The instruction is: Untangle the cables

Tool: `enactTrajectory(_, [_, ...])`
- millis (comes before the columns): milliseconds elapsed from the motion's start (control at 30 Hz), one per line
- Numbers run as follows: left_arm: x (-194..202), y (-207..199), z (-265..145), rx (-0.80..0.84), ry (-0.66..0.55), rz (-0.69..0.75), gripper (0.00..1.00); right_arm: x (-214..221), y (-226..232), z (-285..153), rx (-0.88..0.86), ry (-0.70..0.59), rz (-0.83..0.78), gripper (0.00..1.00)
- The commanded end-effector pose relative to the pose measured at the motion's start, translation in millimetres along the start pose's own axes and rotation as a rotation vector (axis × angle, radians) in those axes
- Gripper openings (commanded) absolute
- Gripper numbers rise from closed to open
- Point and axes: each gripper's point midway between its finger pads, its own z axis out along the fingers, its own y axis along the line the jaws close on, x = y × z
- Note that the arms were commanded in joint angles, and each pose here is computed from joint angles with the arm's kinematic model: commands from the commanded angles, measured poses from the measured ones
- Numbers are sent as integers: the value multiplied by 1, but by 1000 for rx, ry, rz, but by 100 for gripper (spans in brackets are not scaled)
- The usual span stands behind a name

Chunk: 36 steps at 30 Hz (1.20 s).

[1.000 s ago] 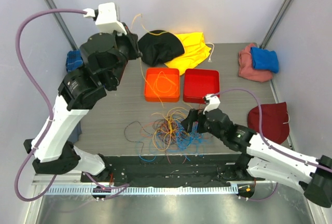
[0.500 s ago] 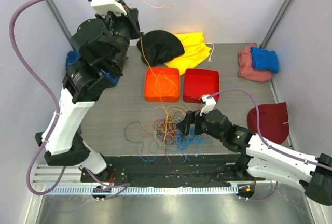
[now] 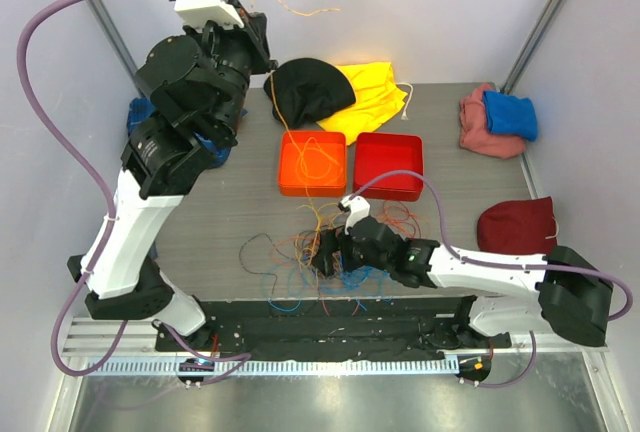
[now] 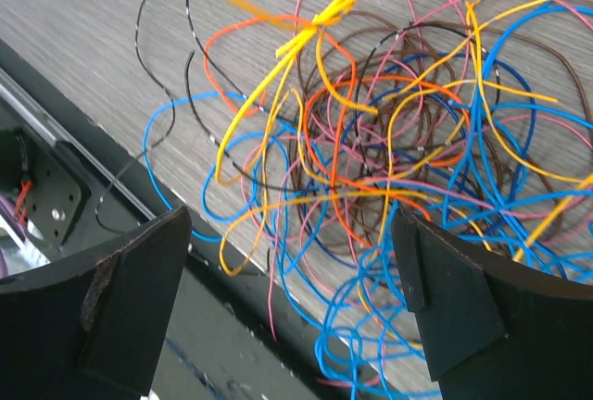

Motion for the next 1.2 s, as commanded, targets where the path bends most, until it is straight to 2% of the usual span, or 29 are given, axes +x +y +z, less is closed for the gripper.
enactTrajectory(0, [-11, -3, -2, 17, -29, -38, 0, -41, 28, 3, -107, -180, 91, 100])
enactTrajectory(67, [-9, -3, -3, 18, -25, -39, 0, -45, 23, 9, -75, -202, 103, 100])
enactTrajectory(233, [-2, 0, -5, 13, -10, -35, 0, -56, 38, 16, -161, -271, 174, 100])
enactTrajectory(333, [1, 2, -7, 11, -5, -33, 0, -48, 35, 34, -125, -232, 194, 92])
enactTrajectory(367, [-1, 3, -8, 11, -9, -36, 0, -41, 31, 40, -103, -205, 199, 77])
enactTrajectory(433, [-2, 6, -10, 6, -10, -33, 0, -36, 24, 41, -74, -207, 232, 57])
enactTrajectory(467, [-2, 7, -10, 0, -9, -22, 0, -31, 15, 36, -48, -202, 237, 37])
enactTrajectory(500, [-3, 9, -10, -4, -12, -18, 0, -32, 7, 32, -13, -218, 239, 26])
enactTrajectory(533, [-4, 11, -11, -12, -15, -14, 0, -31, 2, 27, 10, -222, 241, 21])
enactTrajectory(567, [-4, 12, -11, -16, -19, -6, 0, -22, -12, 22, 67, -202, 226, 7])
enactTrajectory(633, [-6, 14, -12, -21, -27, -1, 0, -37, -24, 1, 127, -262, 221, 2])
enactTrajectory(667, [-6, 16, -11, -28, -29, 4, 0, -28, -37, -8, 192, -229, 193, 1])
enactTrajectory(733, [-8, 18, -11, -39, -36, 19, 0, -47, -51, -38, 264, -303, 195, 1])
enactTrajectory(767, [-7, 19, -10, -48, -37, 27, 0, -42, -62, -51, 323, -277, 176, 1])
enactTrajectory(833, [-8, 20, -8, -61, -43, 51, 0, -61, -70, -84, 361, -362, 192, 1])
enactTrajectory(867, [-7, 21, -7, -69, -42, 59, 0, -63, -76, -98, 394, -362, 185, 1])
enactTrajectory(967, [1, 22, 1, -107, -33, 112, 0, -75, -85, -129, 445, -403, 194, 1])
enactTrajectory(1167, [32, 20, 17, -172, 17, 199, 0, -104, -81, -171, 440, -496, 230, 1])
